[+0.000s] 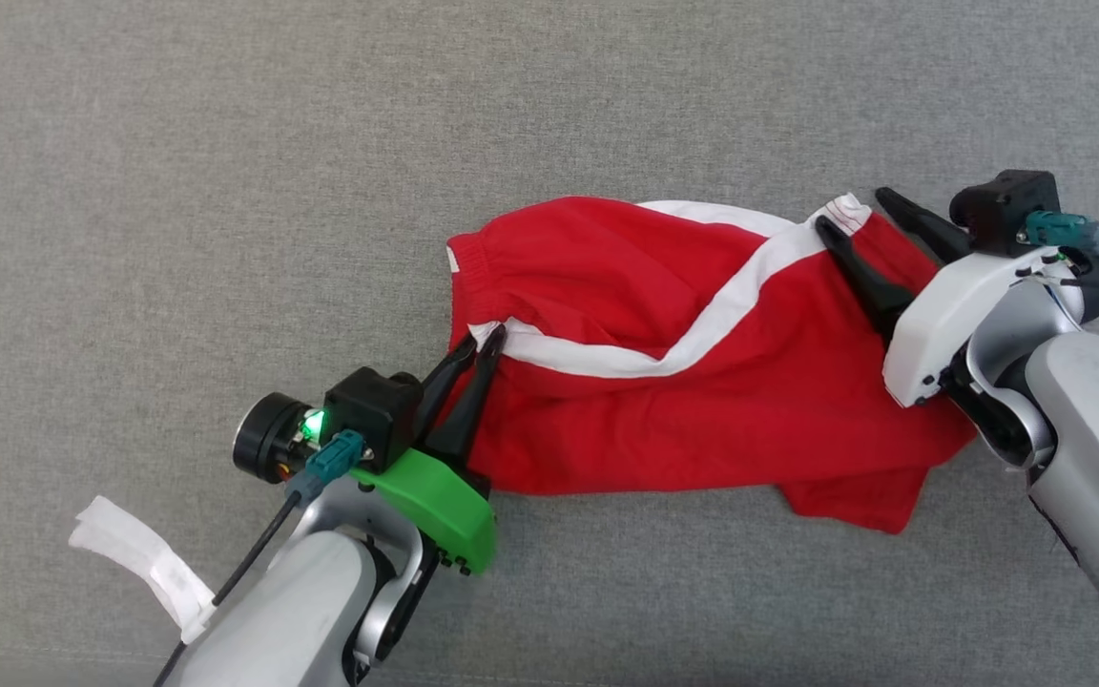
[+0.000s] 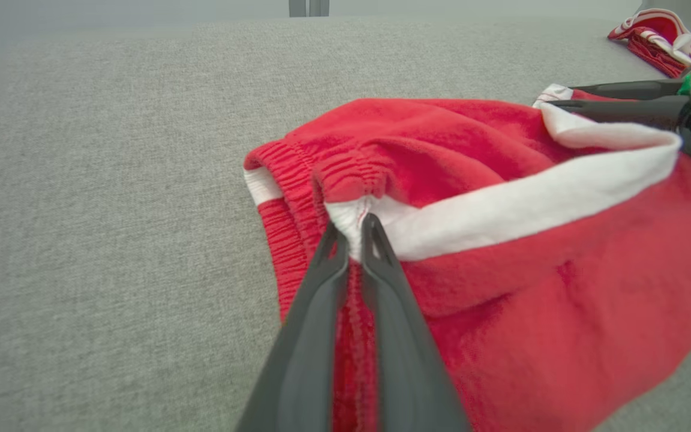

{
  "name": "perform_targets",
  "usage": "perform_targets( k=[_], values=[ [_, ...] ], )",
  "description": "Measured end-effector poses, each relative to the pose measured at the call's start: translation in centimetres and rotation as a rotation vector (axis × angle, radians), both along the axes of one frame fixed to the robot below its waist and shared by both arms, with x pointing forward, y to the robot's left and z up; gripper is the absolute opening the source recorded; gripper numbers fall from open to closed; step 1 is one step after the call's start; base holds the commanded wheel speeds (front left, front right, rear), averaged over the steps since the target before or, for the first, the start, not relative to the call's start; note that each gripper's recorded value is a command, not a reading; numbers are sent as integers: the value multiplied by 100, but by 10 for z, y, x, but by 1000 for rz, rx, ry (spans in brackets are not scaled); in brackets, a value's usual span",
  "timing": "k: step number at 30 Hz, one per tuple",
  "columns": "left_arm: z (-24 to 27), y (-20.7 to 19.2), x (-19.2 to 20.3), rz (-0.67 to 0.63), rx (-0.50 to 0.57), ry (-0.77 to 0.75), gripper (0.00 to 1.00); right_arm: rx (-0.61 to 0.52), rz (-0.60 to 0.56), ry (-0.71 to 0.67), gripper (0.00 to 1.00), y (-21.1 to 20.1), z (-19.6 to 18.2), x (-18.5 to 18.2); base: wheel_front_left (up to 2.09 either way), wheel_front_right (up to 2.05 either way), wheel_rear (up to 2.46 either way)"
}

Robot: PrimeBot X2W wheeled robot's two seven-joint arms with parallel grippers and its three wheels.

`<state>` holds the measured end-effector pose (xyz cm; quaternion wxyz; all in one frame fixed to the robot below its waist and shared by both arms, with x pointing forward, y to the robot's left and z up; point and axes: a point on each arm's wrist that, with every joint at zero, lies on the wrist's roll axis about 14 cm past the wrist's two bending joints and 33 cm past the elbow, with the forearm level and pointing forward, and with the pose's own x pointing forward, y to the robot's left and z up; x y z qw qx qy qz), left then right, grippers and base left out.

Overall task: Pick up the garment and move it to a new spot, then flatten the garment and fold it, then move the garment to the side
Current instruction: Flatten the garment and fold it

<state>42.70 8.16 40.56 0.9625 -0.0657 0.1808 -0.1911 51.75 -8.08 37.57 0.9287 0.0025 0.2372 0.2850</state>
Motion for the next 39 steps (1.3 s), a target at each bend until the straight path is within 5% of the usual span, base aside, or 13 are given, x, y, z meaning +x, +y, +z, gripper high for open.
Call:
perform_targets(
  k=[4, 10, 19, 28, 34, 39],
  values=[
    [10, 5, 4, 26, -6, -48, 0, -3, 6, -15, 0, -4, 6, 3, 0, 0, 0],
    [47, 18, 17, 84, -12, -185, 0, 93, -46, -233, 0, -14, 56, 11, 0, 0, 0],
    [154, 33, 33, 135, -10, -539, 0, 222, -147, -665, 0, -44, 184, -9, 0, 0, 0],
    [312, 23, 7, 96, -86, -1019, 0, 147, -241, -1075, 0, -89, 332, -71, 0, 0, 0],
    [356, 8, -3, 38, -117, -1124, 0, 102, -287, -1164, 0, -108, 376, -98, 0, 0, 0],
    [348, -6, 25, -7, -123, -1067, 0, 100, -294, -1126, 0, -116, 376, -80, 0, 0, 0]
  ],
)
